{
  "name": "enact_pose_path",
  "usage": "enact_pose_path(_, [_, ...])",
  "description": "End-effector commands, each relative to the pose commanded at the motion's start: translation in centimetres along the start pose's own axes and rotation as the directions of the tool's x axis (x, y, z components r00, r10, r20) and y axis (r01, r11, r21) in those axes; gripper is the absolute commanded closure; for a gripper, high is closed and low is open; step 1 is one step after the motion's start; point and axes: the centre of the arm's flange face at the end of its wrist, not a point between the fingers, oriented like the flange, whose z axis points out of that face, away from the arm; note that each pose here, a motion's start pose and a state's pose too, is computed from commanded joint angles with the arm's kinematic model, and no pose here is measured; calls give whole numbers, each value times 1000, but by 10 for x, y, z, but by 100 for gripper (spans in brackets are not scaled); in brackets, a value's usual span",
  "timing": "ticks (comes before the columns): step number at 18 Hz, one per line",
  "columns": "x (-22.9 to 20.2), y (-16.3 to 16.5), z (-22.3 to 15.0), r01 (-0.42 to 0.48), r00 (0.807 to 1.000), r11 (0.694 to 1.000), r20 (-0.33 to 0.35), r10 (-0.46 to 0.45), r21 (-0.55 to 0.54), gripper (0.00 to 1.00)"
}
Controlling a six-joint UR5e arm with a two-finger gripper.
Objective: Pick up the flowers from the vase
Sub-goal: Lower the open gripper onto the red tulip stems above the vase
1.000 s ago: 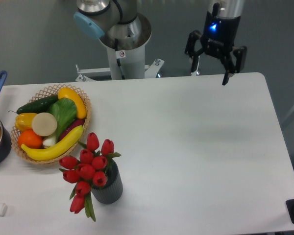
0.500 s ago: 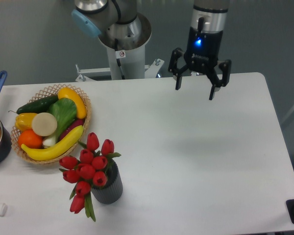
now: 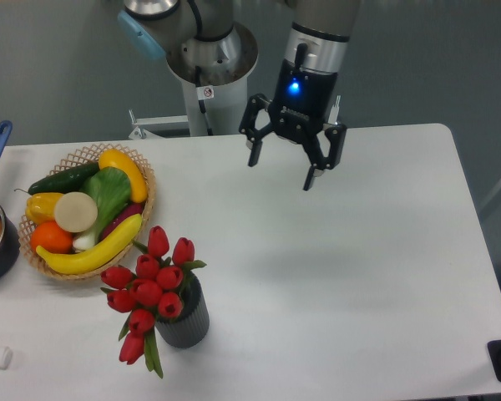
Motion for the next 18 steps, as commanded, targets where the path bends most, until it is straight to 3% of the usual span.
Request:
enact_pose_path(3, [5, -4, 6, -7, 999, 997, -43, 10, 75, 0])
enact_pose_path(9, [18, 0, 34, 22, 992, 993, -126, -7, 119, 0])
enact_pose_path(18, [1, -3, 89, 17, 993, 988, -121, 2, 156, 0])
